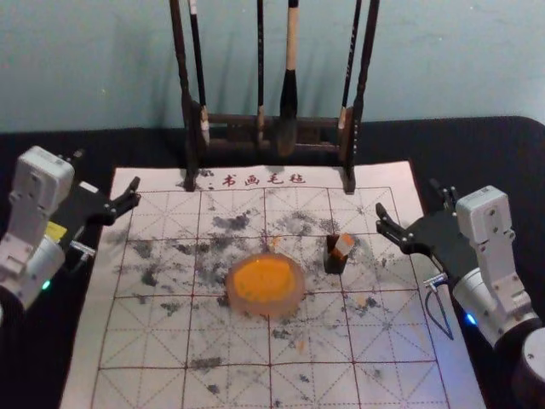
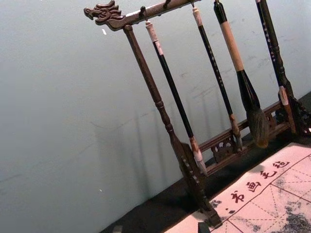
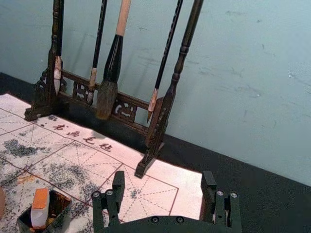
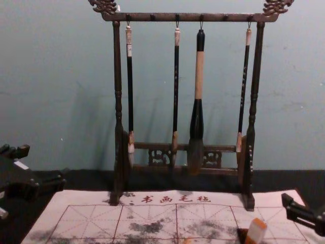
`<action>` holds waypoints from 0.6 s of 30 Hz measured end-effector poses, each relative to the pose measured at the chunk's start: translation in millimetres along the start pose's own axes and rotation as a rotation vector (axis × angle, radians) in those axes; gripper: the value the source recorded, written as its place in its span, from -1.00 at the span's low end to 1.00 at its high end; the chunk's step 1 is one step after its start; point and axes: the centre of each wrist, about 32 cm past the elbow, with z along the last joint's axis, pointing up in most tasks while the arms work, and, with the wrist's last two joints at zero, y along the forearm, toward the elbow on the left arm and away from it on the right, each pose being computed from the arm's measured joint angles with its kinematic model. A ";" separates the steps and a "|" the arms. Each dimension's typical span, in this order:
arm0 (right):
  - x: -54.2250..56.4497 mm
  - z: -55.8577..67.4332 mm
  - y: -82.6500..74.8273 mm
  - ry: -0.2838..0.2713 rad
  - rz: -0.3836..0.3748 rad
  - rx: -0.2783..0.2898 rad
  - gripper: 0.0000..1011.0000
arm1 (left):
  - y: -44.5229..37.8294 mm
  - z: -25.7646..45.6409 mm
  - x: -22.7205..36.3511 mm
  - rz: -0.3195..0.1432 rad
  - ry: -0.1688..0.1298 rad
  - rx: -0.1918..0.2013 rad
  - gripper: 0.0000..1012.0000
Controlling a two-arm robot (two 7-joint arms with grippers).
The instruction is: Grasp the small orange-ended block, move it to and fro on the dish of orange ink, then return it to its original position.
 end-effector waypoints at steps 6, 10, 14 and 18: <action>0.3 1.3 0.3 0.002 0.002 0.001 0.98 | 0.0 0.0 0.0 0.000 0.000 0.000 0.98; 0.5 1.8 0.4 0.003 0.004 0.001 0.98 | 0.0 0.0 0.0 0.000 0.000 0.000 0.98; 0.5 2.2 0.6 0.004 0.005 0.001 0.98 | 0.0 0.0 0.0 0.000 0.000 0.000 0.98; 0.5 2.6 0.7 0.005 0.006 0.002 0.98 | 0.0 0.0 0.0 0.000 0.000 0.000 0.98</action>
